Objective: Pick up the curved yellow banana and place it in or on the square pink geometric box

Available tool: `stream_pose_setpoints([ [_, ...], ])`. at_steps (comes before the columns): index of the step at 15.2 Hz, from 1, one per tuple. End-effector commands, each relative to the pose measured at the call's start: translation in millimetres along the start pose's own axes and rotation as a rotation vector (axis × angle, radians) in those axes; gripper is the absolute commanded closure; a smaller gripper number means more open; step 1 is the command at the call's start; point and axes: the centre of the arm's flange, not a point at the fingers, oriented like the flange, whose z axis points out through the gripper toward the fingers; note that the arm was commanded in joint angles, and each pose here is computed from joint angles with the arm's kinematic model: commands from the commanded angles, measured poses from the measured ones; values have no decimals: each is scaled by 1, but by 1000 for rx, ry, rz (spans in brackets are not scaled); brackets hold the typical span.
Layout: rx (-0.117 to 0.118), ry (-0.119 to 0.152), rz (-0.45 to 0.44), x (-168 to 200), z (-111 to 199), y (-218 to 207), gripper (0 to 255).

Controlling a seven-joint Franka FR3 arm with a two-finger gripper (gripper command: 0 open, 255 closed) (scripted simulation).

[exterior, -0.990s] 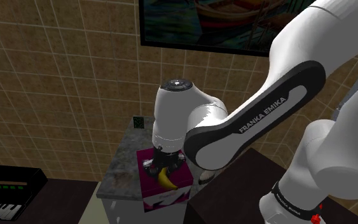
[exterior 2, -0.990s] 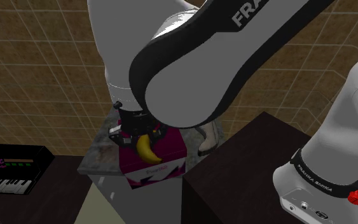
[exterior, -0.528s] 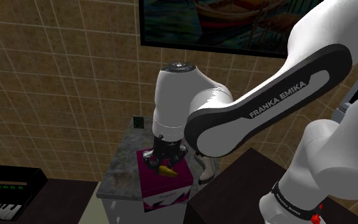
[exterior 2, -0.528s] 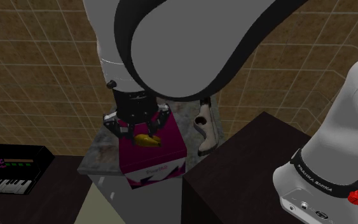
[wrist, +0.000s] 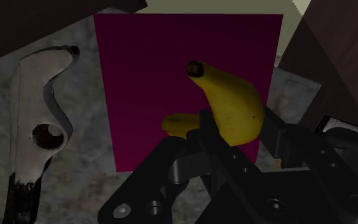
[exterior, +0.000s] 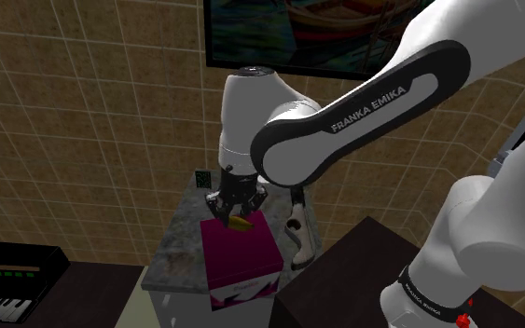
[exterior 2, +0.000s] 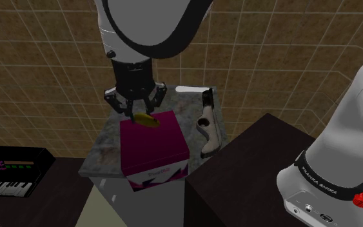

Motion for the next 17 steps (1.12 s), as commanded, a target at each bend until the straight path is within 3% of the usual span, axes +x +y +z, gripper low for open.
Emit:
stream_pose_setpoints([
  [1,-1,0,-1,12,4,2,255],
  [15,-1,0,-1,8,80,6,255],
  [17,-1,0,-1,8,80,6,255],
])
